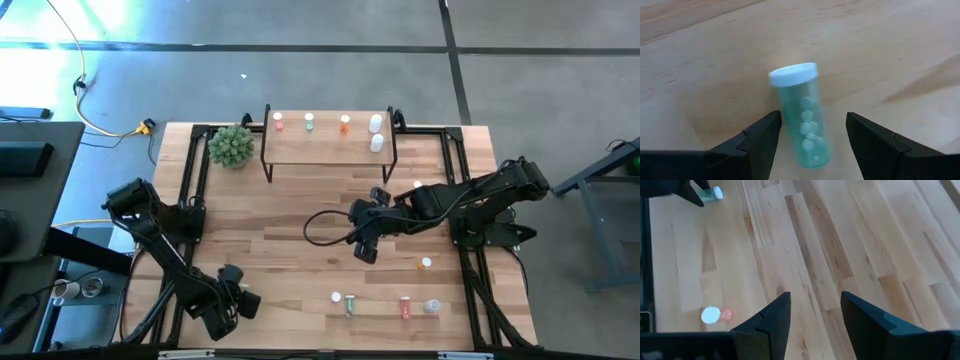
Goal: Pick and place medicine bottles onto shelf by color
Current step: Put the left blue pill bottle on the shelf aligned with the other blue pill bottle
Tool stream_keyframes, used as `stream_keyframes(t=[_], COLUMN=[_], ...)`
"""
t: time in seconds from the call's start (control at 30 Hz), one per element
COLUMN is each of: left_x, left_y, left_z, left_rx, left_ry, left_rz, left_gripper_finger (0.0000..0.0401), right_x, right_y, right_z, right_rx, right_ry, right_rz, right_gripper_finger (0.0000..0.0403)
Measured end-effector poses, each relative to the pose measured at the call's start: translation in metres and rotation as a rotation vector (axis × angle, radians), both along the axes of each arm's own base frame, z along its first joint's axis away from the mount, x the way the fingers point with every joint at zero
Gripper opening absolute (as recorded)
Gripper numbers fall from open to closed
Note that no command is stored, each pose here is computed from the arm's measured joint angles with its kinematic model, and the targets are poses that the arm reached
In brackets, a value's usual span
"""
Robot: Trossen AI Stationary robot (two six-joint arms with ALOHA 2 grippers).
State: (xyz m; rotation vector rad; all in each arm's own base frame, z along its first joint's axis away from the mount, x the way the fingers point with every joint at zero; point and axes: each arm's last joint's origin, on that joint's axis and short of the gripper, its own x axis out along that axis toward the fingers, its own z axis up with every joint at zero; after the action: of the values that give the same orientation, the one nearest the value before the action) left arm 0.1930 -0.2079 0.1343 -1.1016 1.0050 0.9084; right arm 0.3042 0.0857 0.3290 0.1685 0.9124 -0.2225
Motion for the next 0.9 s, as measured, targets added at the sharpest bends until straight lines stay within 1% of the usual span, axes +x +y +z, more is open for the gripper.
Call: stream_keyframes(t=[0.13, 0.23, 0.33, 0.6, 0.7, 0.8, 0.9], left_x=[-0.0002, -0.0011, -0.0019, -0.0032, -0.0031, -0.0028, -0.0014], left_y=[-0.0001, 0.0001, 0.0007, 0.0015, 0.0015, 0.0016, 0.0028], left_z=[-0.0001, -0.0005, -0.0010, -0.0017, -0.0017, -0.0017, -0.0011], left_rx=[-0.005, -0.015, -0.009, 0.000, 0.008, 0.025, 0.050], left_ry=[0.015, 0.043, 0.055, 0.082, 0.080, 0.064, 0.036], left_rz=[-0.021, -0.035, -0.041, -0.085, -0.104, -0.116, -0.120], left_gripper_finger=[0.0222, 0.0213, 0.0191, 0.0113, 0.0091, 0.0084, 0.0088], right_x=[0.0001, 0.0001, 0.0002, 0.0002, 0.0004, 0.0014, 0.0044], right_y=[-0.0006, -0.0011, -0.0012, -0.0012, -0.0011, -0.0008, -0.0032], right_z=[0.0001, 0.0002, 0.0002, 0.0002, 0.0004, 0.0012, 0.0029], right_rx=[-0.015, -0.030, -0.032, -0.032, -0.031, -0.027, -0.028], right_ry=[-0.003, -0.008, -0.009, -0.009, -0.012, -0.025, -0.051], right_rz=[-0.005, -0.017, -0.019, -0.018, -0.018, -0.018, -0.016], right_gripper_finger=[0.0165, 0.0165, 0.0165, 0.0165, 0.0165, 0.0165, 0.0165])
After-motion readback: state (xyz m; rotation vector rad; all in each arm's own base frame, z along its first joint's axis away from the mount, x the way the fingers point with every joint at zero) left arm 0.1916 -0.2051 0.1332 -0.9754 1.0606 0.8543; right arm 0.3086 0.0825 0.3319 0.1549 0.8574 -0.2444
